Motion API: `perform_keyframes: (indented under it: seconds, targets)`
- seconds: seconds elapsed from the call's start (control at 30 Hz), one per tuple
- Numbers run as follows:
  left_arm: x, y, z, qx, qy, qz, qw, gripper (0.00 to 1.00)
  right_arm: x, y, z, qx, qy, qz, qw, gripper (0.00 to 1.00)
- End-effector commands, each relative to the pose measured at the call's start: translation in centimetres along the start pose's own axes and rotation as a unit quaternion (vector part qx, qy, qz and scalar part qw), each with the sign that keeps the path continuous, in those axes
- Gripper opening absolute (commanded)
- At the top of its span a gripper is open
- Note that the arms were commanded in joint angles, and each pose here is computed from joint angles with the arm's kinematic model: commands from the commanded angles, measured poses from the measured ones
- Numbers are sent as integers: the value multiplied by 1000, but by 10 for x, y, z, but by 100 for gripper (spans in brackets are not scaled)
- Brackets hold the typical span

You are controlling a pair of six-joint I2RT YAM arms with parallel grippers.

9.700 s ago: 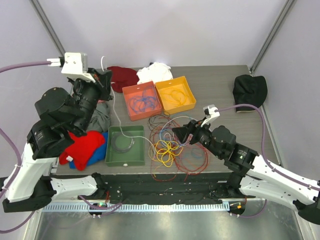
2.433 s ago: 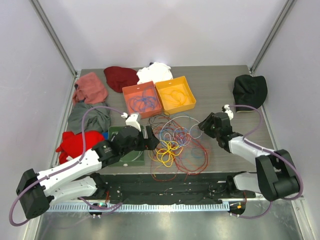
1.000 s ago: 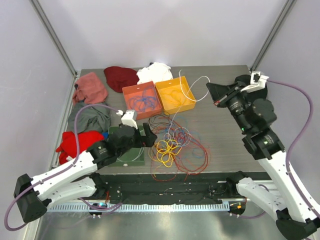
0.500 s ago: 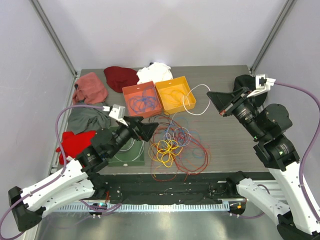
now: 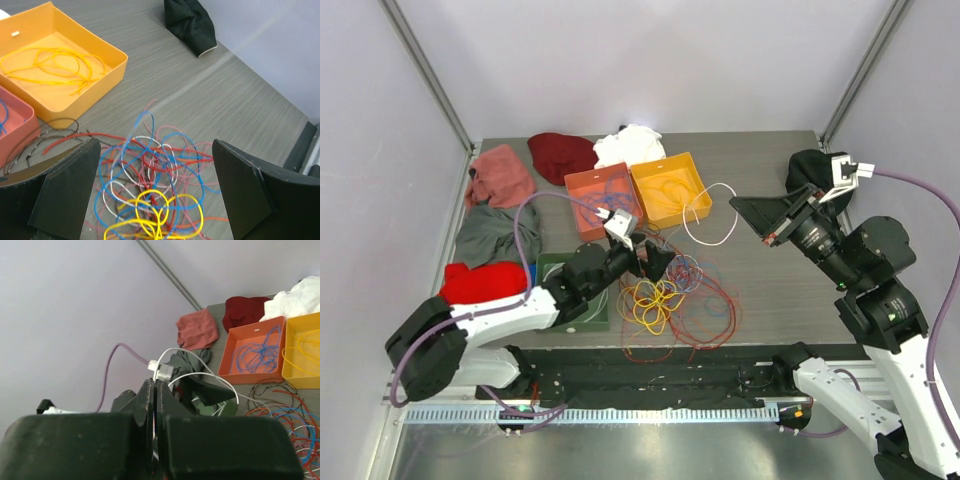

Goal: Untangle the cables

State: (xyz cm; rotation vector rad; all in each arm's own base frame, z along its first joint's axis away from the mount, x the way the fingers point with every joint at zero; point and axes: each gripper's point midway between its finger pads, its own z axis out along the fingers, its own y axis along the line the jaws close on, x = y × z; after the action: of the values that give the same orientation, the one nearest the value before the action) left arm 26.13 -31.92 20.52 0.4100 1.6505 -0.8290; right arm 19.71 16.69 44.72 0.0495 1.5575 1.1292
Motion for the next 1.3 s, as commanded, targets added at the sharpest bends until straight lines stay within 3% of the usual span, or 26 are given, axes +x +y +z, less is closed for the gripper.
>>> perform_keyframes:
  seconds: [0.0, 0.2, 0.3, 0.33, 0.37, 0.43, 0.47, 0.53, 0.67, 0.7, 0.73, 0.77, 0.8, 0.9, 1.03, 1.13, 1.27]
  targets:
    - [-62, -15, 24, 14, -106, 18, 994, 99, -19, 41, -18, -61, -13, 2, 998, 1]
    - [-66, -25, 50, 30, -106, 31, 993, 97, -17, 43, -27, -64, -11, 3, 998, 1]
    - [-69, -26, 60, 29, -108, 32, 993, 83, -14, 42, -29, -62, -9, 3, 998, 1]
    - [-71, -27, 61, 29, -111, 32, 993, 76, -16, 41, -30, -58, -12, 1, 998, 1]
    - [-71, -26, 61, 29, -111, 32, 993, 59, -15, 39, -31, -53, -12, 1, 998, 1]
    - [-71, -26, 58, 28, -108, 29, 993, 40, -14, 36, -34, -46, -13, -6, 999, 1]
    - [-72, -26, 56, 26, -108, 29, 993, 23, -14, 33, -33, -41, -16, -6, 999, 1]
    - [-77, -25, 47, 21, -101, 33, 994, 2, -13, 30, -36, -34, -18, -11, 999, 1]
    - [-103, -33, 16, 30, -94, 48, 994, 0, -7, 15, -37, -11, -20, -20, 1000, 3]
    - [-109, -35, 10, 33, -89, 54, 994, 0, -6, 9, -37, 0, -23, -22, 999, 11]
    - [-117, -37, 3, 28, -64, 61, 996, 0, -5, 4, -38, 8, -25, -24, 999, 26]
    - [-137, -42, -10, 30, -74, 62, 995, 0, 0, -4, -39, 17, -25, -28, 999, 30]
    - [-152, -45, -17, 30, -78, 63, 995, 0, 2, -11, -39, 30, -28, -29, 999, 45]
    - [-207, -59, -43, 33, -96, 59, 993, 0, 17, -32, -38, 57, -19, -27, 998, 59]
    - [-291, -78, -81, 37, -144, 50, 988, 0, 35, -58, -36, 87, -7, -25, 996, 61]
    - [-331, -85, -101, 34, -170, 53, 983, 0, 49, -73, -35, 102, 3, -21, 995, 59]
    - [-351, -72, -112, -15, -169, 69, 983, 0, 66, -89, -33, 115, 17, -10, 993, 57]
